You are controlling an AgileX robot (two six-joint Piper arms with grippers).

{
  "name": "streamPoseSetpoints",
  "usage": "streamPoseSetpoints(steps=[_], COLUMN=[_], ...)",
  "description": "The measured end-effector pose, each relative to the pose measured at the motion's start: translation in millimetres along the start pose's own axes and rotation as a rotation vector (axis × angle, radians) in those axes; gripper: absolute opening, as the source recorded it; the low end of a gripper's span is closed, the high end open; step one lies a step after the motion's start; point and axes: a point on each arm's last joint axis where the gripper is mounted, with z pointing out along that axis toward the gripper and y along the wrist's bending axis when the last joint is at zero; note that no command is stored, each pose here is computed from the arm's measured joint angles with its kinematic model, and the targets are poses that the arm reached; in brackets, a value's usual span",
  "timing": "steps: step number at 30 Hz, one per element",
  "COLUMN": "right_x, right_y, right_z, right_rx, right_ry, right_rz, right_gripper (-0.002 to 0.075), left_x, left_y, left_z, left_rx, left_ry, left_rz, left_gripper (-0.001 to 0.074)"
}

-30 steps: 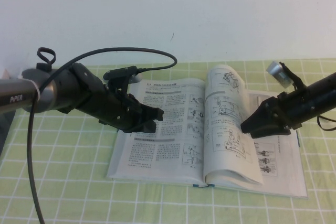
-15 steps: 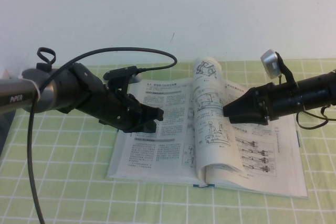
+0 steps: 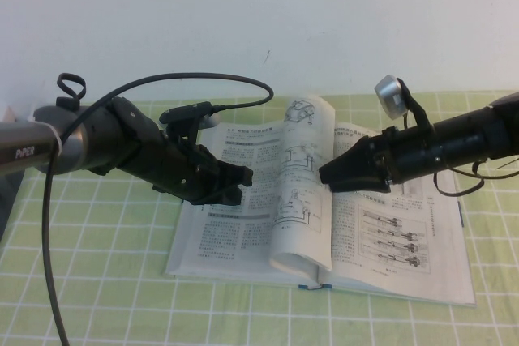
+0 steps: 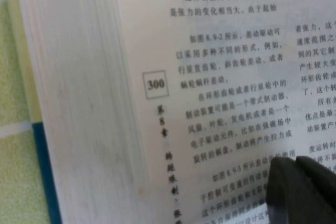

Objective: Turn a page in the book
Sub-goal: Open the closed book

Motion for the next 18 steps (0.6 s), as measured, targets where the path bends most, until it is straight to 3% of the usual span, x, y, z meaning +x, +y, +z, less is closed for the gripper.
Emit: streamPoseSetpoints(steps=[6, 18], right_x=[-9.9, -12.9], right_y=[23.6, 34.1], right_z=[-9.7, 4.7], right_rx=[-0.017, -0.070], right_ry=[-0.046, -0.079], right_rz=[-0.045, -0.036], right_gripper=[0.0394, 0.0394], left_x=[0.0, -0.7], left_y=[-0.1, -1.2], left_z=[0.0, 1.2], left_rx=[0.001, 0.020], left_ry=[-0.001, -0.009], left_rz=[-0.002, -0.037], left_gripper=[-0.0004, -0.0004])
